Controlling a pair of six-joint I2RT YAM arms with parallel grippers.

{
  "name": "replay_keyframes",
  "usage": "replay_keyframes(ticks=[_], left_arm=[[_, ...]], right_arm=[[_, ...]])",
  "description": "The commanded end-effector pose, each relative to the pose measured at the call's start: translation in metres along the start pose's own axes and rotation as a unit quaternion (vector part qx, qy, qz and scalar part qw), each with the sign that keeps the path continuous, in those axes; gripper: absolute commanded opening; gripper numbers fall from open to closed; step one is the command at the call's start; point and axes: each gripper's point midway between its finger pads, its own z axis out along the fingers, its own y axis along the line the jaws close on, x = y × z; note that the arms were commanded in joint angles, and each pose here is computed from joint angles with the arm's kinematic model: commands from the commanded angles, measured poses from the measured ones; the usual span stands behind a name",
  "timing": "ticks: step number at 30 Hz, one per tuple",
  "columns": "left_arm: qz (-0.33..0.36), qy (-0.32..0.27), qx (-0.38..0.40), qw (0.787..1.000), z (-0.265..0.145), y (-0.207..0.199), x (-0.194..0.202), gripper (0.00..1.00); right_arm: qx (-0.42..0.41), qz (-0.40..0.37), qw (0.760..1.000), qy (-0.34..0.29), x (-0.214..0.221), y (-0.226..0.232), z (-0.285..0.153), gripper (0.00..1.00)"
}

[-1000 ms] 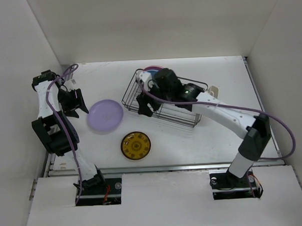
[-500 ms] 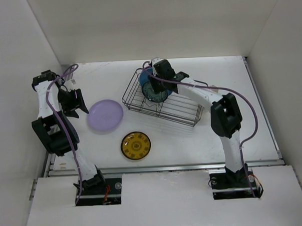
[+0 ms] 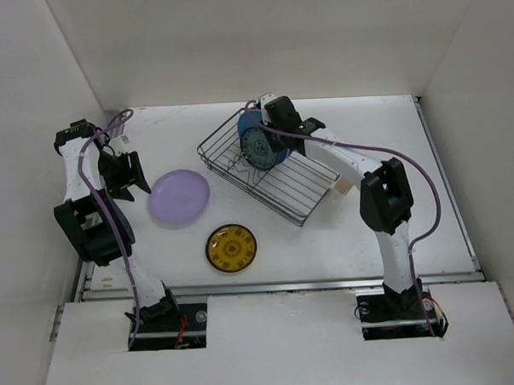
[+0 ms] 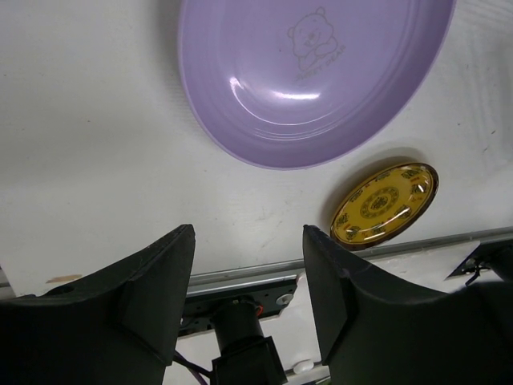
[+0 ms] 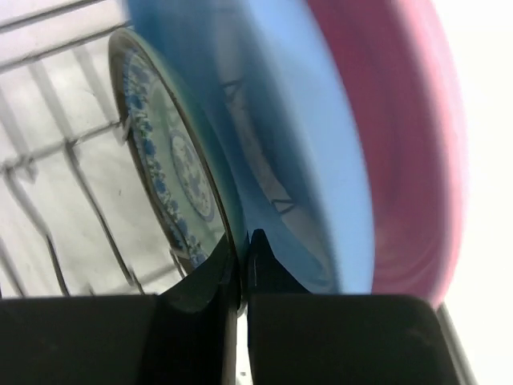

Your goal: Unload the plates from the dish rack

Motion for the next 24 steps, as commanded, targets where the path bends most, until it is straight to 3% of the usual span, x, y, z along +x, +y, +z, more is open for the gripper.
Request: replay_keyframes(ticks=[1, 13, 18, 24], left_arm=[[0.006, -0.003, 0.002, 1.000, -0.010, -0.005, 0.003, 0.53], [0.003, 0.006, 0.014, 1.000, -0.004, -0.010, 0.007, 0.53], [0.008, -0.008, 0.012, 1.000, -0.011, -0.012, 0.005, 0.53], [0.013, -0.021, 0.015, 1.000, -0.018, -0.016, 0.003, 0.53]], right_arm=[[0.004, 0.029, 0.999, -0.032, -0.019, 0.000, -0.018, 0.00], [0.068, -0.031, 0.986, -0.148, -0.074, -0.018, -0.103, 0.00], [-0.023, -0.051, 0.978, -0.202, -0.099, 0.026, -0.156, 0.00], [-0.203, -0.099, 0.960, -0.164, -0.067, 0.111, -0.173, 0.00]])
